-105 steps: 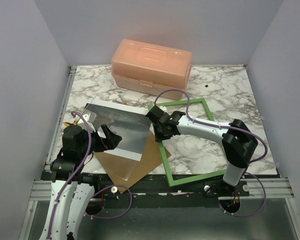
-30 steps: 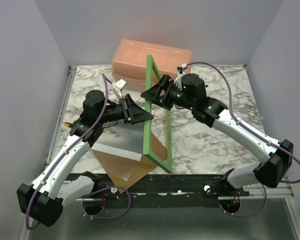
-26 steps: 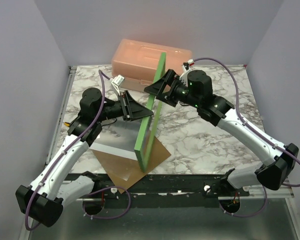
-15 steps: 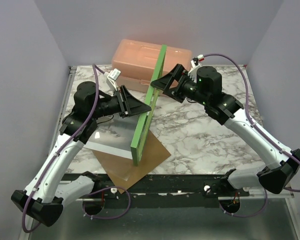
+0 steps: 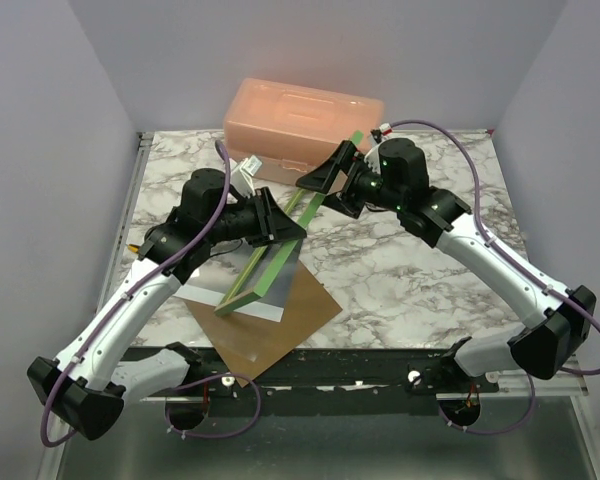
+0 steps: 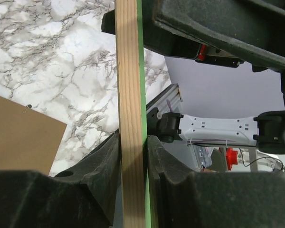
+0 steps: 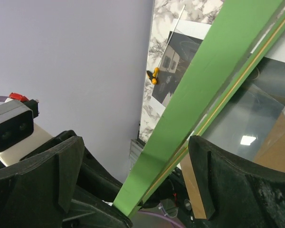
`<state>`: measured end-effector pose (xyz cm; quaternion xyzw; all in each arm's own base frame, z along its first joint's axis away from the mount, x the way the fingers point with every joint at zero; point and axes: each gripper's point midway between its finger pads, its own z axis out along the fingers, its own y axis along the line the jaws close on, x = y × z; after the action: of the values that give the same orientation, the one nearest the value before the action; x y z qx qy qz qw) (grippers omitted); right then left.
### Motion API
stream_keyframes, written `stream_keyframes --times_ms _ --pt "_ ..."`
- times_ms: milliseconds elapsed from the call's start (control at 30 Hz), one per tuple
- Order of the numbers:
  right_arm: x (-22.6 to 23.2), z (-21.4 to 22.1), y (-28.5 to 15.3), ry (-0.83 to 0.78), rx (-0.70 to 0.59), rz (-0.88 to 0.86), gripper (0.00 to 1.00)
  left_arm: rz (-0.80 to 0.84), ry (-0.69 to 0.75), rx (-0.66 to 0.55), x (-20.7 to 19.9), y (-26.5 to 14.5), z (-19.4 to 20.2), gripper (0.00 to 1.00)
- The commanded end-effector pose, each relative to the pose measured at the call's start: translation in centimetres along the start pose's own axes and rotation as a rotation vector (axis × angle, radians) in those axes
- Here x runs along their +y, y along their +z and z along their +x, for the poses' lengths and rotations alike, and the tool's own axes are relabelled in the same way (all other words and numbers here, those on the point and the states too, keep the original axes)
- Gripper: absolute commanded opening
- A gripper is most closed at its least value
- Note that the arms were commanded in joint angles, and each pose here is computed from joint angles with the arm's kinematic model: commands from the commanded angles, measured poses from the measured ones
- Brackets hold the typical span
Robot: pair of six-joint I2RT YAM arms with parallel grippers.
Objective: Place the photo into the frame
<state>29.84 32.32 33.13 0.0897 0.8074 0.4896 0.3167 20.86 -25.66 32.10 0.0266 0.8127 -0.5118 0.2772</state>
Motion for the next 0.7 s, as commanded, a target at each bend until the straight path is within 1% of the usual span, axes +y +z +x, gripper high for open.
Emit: stream_keyframes --times_ms 0,167,267,367,433,500,567,633,667 --pt "-1.7 1.2 0.5 0.046 0.063 0.048 1.0 -0.052 0.044 -0.049 0.4 0.6 -0.6 0.0" --pt "-3.4 2.4 0.9 0.09 0.106 0.09 0.94 -0.086 0.021 -0.034 1.0 1.8 0.0 0.0" --pt "-3.9 2.5 1.1 0.096 0.109 0.105 0.86 -0.091 0.021 -0.016 1.0 2.4 0.5 0.0" --pt "-4.2 2.4 1.1 0.082 0.102 0.115 0.77 -0.081 0.037 0.003 0.6 2.8 0.8 0.0" --pt "-4.7 2.3 1.1 0.067 0.095 0.142 0.71 -0.074 0.053 0.01 0.3 2.8 1.0 0.12" --pt "-5.4 2.1 1.0 0.054 0.089 0.166 0.62 -0.07 0.068 0.012 0.1 2.5 1.0 0.3" --pt "-5.9 2.0 0.7 0.043 0.082 0.184 0.48 -0.063 0.091 0.005 -0.2 2.1 0.9 0.49" --pt "-6.3 1.6 0.4 0.032 0.073 0.198 0.4 -0.053 0.112 -0.004 -0.5 1.6 0.9 0.64" --pt "-6.5 1.3 0.2 0.024 0.067 0.203 0.35 -0.048 0.124 -0.008 -0.7 1.3 0.8 0.69"
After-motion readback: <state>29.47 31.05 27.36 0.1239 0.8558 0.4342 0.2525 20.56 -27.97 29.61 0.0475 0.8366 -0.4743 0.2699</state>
